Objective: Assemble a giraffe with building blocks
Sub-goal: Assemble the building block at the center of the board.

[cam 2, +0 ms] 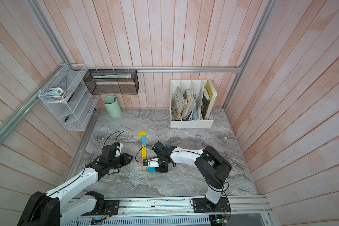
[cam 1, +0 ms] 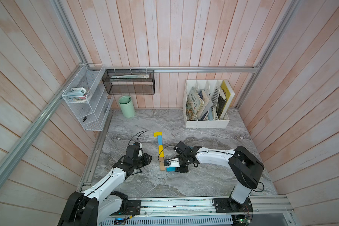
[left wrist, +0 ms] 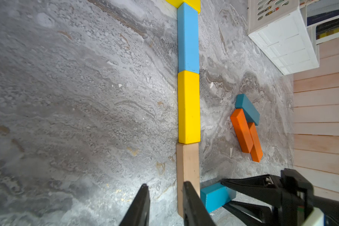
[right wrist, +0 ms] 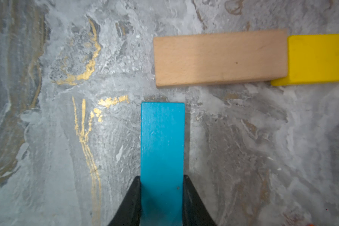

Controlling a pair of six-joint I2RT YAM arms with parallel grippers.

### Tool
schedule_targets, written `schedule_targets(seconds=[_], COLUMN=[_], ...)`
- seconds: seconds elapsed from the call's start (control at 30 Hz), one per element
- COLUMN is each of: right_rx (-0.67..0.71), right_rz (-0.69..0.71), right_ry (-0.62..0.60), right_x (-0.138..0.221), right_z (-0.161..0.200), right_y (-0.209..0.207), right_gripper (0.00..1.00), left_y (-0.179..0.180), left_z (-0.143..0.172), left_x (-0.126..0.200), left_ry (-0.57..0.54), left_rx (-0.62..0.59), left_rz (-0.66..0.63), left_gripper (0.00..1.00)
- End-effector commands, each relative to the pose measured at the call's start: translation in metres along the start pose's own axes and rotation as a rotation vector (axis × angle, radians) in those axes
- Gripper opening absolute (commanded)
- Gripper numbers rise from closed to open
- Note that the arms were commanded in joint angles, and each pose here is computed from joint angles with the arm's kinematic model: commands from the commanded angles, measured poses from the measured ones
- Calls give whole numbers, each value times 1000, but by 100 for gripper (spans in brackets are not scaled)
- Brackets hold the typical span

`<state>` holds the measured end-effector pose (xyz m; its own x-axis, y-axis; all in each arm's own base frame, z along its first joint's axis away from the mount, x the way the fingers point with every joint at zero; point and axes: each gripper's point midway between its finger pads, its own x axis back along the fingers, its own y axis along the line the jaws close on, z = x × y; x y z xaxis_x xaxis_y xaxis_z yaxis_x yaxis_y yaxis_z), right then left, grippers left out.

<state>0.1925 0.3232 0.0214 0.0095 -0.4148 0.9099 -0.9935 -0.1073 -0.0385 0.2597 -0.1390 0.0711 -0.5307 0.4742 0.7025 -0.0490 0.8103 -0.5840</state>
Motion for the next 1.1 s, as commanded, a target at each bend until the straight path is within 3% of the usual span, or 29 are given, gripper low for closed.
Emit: schedule_targets(seconds=[0.0, 0.53, 0.7, 0.77, 0.9, 0.93, 0.97, 1.07], right_rx=[-13, 0, -2, -2, -2, -4, -5, -8], right_rz=[-72, -32, -23, -16, -2, 2, 9, 27], right_ry=[71, 114, 128, 133, 133, 134, 134, 138], right_x=[-14, -17, -20, -21, -20, -20, -20, -19], right_z=[16, 25, 27, 28, 28, 28, 28, 29], right_y=[14, 8, 4, 3, 0, -1, -2, -6], right_gripper=[0, 0, 14, 30, 34, 43, 96, 98], left_y=[-4, -4, -5, -5, -4, -4, -5, -4], left_z=[-10, -10, -11, -10, -10, -10, -10, -10], left_x=[3, 3, 4, 4, 4, 4, 4, 4], left_ry=[-22, -21, -22, -21, -20, -21, -20, -19], left_rx=[-18, -12, -13, -13, -14, -15, -15, -14], left_rz=[0, 3, 6, 5, 4, 5, 6, 6], left_gripper=[33, 33, 33, 33, 33, 33, 33, 33])
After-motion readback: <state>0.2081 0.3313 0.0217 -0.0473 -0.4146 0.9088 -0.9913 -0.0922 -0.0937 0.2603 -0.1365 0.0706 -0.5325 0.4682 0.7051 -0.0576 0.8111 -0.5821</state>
